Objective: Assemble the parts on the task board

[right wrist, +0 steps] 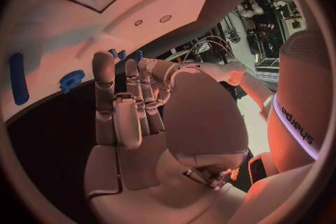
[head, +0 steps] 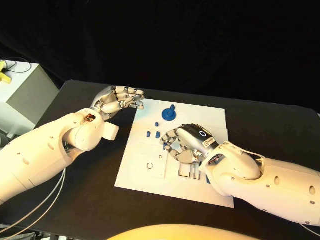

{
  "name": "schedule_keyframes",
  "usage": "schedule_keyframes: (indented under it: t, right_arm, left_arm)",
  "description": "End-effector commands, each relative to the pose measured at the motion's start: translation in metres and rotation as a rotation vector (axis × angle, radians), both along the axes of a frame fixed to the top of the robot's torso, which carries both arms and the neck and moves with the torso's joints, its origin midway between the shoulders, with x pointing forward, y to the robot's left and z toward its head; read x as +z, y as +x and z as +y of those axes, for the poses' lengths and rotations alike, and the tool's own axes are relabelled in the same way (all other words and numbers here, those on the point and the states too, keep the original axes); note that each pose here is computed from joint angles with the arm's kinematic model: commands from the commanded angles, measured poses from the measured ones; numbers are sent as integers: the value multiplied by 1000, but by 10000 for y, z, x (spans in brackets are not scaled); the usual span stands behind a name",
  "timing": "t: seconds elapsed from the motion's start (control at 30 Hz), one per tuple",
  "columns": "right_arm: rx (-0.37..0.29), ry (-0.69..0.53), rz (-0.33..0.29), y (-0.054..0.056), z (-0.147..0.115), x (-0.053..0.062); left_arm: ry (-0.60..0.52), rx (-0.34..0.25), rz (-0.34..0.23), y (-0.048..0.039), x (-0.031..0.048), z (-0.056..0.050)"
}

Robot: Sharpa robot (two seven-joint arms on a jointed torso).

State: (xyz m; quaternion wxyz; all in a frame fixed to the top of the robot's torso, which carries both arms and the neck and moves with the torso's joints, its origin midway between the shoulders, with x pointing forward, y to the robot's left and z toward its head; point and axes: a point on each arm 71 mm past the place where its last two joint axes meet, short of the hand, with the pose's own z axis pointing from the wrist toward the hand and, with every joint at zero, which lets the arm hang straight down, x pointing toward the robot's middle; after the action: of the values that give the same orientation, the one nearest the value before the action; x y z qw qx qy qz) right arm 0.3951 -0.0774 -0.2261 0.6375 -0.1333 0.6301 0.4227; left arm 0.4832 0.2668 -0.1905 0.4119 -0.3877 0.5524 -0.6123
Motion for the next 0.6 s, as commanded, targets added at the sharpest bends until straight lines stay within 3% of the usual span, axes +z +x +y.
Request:
schedule_keyframes:
  t: [0.03, 0.6]
  right_arm:
    - [6, -5, -22, -15, 34, -37]
    - [-1, -42, -33, -44, 134, -228]
  left_arm:
    - [-12, 2, -12, -1, 12, -17]
    - [-14, -2, -11, -1, 12, -34]
